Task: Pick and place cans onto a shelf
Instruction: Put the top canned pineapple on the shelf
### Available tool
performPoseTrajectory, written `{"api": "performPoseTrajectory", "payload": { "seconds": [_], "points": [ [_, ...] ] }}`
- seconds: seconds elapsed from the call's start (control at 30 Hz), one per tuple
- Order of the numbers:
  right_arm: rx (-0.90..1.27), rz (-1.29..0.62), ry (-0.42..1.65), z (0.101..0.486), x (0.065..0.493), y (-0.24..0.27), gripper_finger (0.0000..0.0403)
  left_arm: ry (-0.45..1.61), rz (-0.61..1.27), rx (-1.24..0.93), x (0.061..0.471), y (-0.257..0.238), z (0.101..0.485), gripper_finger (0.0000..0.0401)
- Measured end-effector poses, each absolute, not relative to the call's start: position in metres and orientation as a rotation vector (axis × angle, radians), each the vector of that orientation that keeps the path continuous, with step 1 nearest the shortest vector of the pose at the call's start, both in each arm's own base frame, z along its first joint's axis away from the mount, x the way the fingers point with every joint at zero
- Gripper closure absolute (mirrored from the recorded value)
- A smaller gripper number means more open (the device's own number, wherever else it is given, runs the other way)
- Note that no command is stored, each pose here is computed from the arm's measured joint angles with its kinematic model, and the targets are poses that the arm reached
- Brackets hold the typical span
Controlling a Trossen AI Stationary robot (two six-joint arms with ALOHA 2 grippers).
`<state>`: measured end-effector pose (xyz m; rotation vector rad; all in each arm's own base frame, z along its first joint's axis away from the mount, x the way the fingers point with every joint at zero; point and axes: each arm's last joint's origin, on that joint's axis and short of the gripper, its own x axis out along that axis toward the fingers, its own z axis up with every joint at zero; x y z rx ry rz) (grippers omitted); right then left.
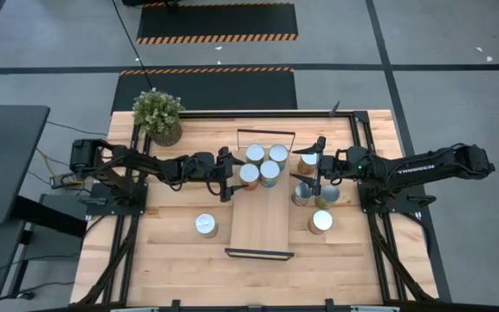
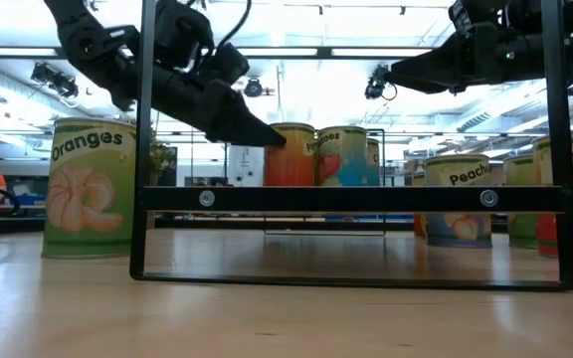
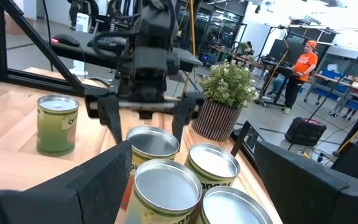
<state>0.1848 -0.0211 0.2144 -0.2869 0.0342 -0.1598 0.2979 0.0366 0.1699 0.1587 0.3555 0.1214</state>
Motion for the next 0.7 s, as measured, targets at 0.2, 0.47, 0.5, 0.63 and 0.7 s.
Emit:
{"api": "performPoseTrajectory", "payload": {
  "seconds": [0.2,0.47,0.5,0.63,0.7],
  "points": [
    [-0.287,-0.16,0.035,0.214,0.185,-0.021,0.0057,0.389,0.141,0.191,0.286,0.03,0.186,0.0031],
    [-0.287,-0.16,0.035,0.214,0.185,-0.021,0.0057,0.49,0.257,0.231,0.28,0.026,0.183,0.0031],
    [-0.287,-0.16,0.035,0.214,0.185,-0.021,0.0057,0.484,0.259,0.231,0.281,0.026,0.182,0.0031],
    [-0.287,-0.159,0.036,0.214,0.185,-0.021,0.0057,0.452,0.262,0.229,0.286,0.026,0.179,0.0031],
    [-0.287,-0.159,0.035,0.214,0.185,-0.021,0.0057,0.451,0.27,0.23,0.288,0.026,0.176,0.0031]
  ]
}}
